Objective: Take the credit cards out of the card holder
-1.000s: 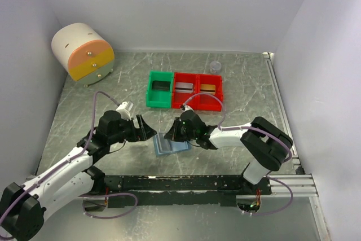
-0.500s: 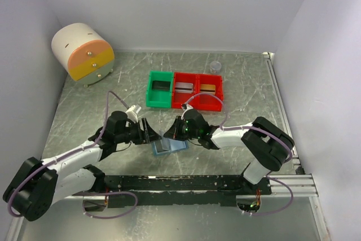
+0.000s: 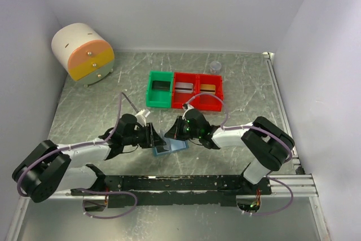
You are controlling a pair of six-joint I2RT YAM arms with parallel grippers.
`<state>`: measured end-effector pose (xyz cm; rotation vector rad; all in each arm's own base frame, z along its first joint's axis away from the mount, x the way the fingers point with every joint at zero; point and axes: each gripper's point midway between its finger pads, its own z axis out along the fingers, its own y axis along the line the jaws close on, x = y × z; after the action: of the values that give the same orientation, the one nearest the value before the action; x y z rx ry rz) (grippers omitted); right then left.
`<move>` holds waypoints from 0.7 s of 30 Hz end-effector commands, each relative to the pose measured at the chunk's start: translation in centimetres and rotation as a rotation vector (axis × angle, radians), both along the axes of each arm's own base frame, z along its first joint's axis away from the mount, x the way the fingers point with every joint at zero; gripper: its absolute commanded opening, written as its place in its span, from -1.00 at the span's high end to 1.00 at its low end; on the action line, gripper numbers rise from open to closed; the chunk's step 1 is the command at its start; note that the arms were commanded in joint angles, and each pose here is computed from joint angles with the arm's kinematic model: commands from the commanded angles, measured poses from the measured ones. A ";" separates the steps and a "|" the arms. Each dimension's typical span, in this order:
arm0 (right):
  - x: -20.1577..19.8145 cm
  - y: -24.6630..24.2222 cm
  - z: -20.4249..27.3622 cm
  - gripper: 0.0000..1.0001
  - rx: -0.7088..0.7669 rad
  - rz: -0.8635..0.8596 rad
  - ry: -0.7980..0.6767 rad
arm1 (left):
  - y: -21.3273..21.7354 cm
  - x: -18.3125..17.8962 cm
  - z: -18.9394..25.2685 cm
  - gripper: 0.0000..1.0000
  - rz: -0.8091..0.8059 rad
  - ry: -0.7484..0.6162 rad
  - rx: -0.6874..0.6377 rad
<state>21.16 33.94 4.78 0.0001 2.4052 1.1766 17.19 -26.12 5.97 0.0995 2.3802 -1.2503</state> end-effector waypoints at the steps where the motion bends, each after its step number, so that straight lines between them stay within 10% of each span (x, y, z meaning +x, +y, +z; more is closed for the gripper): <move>1: 0.3 -0.1 1.0 1.00 0.026 -0.002 -0.020 | -1.1 1.2 1.3 0.17 0.014 -0.052 -0.046; 21: 3.1 -7.7 3.7 0.14 -0.311 -0.227 -0.159 | -4.2 1.7 1.6 -0.13 -0.017 -0.079 -0.038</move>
<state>23.30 30.08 7.57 0.0230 2.3807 0.8886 17.64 -28.72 5.86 0.1310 2.3746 -1.2691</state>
